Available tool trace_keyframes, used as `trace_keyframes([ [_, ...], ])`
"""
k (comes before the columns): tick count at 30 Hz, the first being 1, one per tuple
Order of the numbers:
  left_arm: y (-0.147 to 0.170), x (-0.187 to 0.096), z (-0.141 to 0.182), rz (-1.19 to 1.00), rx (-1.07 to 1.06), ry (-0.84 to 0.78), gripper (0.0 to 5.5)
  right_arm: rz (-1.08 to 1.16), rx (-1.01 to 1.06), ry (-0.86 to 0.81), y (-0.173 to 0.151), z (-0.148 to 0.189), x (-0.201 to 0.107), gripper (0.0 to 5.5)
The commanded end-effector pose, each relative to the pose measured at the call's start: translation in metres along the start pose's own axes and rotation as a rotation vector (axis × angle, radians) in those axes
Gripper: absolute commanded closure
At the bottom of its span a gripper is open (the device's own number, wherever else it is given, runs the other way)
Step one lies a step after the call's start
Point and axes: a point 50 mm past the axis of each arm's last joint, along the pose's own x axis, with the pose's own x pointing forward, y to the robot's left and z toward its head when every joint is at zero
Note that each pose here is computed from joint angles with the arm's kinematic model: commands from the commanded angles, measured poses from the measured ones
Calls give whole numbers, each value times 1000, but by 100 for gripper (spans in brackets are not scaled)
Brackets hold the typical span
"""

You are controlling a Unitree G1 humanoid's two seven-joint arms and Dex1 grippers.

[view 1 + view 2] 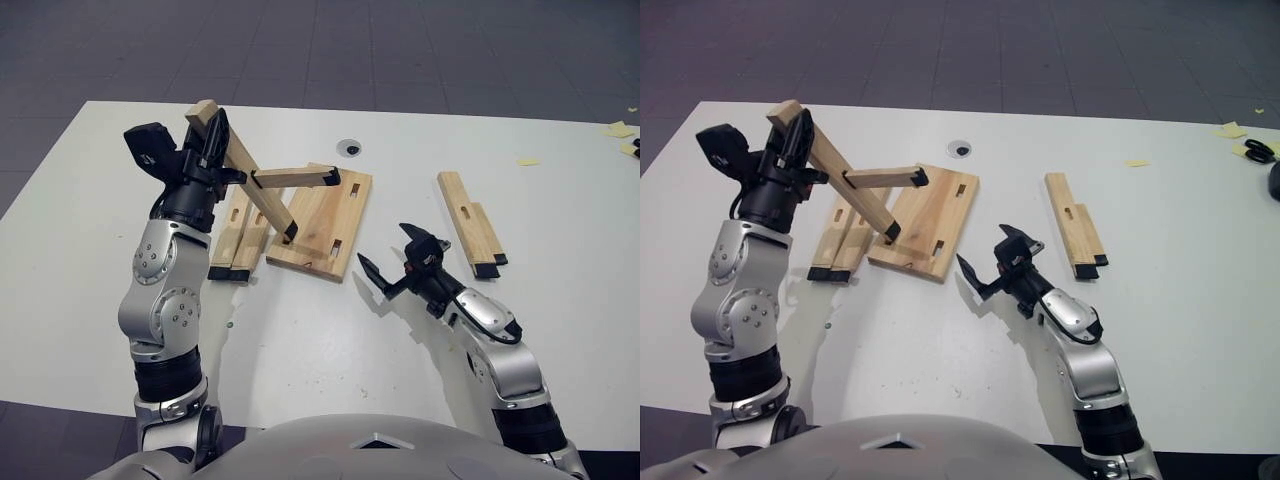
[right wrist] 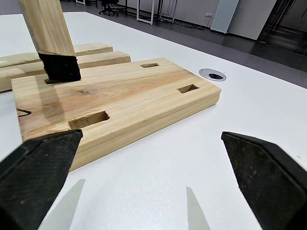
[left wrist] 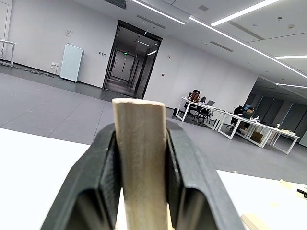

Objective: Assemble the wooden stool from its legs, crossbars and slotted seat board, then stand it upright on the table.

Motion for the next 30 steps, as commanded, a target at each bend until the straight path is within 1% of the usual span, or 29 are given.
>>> trace_keyframes([
  [1, 10, -4, -1, 35, 45, 44, 447, -4, -4, -8, -1, 2, 0, 10],
  [7, 10, -10, -6, 44, 39, 65, 447, -1, -7, -9, -1, 2, 0, 10],
  [18, 9, 2, 16, 37, 29, -26, 447, 10, -8, -6, -1, 2, -1, 10],
  [25, 10, -3, 3, 48, 11, 19, 447, 10, -8, -4, -1, 1, -1, 10],
  [30, 8, -3, 4, 45, -1, 17, 447, 12, -9, -3, -2, 2, -1, 10],
])
